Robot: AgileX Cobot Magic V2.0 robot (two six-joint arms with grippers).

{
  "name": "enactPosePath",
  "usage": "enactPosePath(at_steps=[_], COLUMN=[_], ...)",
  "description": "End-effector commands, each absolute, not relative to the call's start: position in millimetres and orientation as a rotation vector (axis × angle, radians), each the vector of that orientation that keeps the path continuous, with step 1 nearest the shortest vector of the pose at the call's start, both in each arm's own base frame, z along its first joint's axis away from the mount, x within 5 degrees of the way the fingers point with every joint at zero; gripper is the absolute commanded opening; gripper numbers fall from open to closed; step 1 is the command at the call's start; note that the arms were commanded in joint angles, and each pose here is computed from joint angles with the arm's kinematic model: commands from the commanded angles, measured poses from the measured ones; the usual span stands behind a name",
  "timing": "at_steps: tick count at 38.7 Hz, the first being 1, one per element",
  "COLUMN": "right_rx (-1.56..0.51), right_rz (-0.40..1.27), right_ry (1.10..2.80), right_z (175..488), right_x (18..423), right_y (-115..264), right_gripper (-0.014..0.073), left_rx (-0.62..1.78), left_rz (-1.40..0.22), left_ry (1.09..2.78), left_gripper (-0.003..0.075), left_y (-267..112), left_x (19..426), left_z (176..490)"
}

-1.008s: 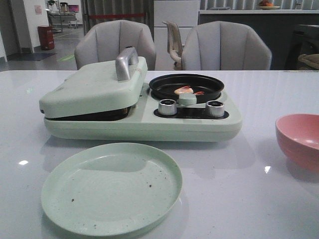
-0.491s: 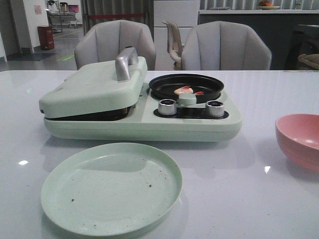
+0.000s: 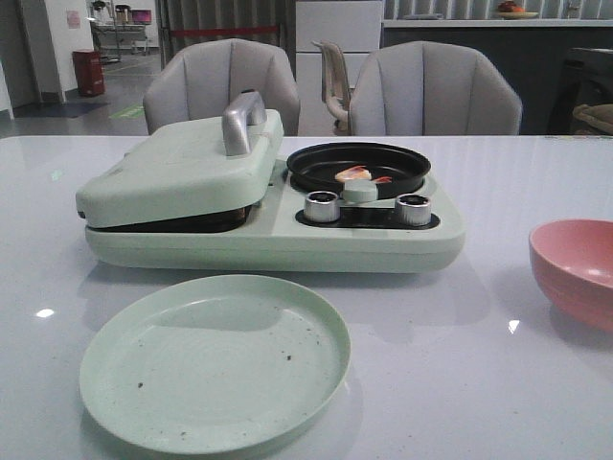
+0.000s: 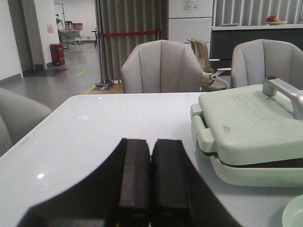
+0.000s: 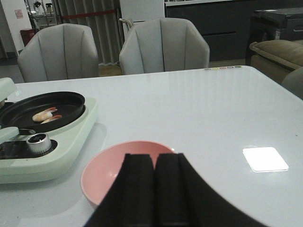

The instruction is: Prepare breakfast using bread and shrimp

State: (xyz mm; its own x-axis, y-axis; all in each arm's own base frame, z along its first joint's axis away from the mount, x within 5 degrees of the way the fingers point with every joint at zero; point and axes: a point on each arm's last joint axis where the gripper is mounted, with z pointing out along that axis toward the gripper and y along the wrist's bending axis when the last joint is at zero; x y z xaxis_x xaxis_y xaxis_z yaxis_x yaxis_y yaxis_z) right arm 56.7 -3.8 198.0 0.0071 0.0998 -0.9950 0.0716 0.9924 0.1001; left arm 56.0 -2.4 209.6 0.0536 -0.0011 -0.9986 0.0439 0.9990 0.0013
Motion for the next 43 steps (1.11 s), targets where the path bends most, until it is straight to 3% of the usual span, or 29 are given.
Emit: enactPosePath(at_steps=[1,43], right_rx=[0.132,0.049], right_rz=[0.006,-0.022], right_ry=[1.432,1.415], right_z=[213.6,215.6], right_x=[53.3,53.1], right_y=[-4.8,-2.5], right_gripper=[0.0034,0.0034], left_rx=[0.031,0.031], left_rz=[-0.047,-0.047], left_ry=[1.414,1.414], left_gripper=[0.0101,0.0101], left_y=[-2.7,-2.7], left_x=[53.7,53.7], left_z=[216.5,216.5])
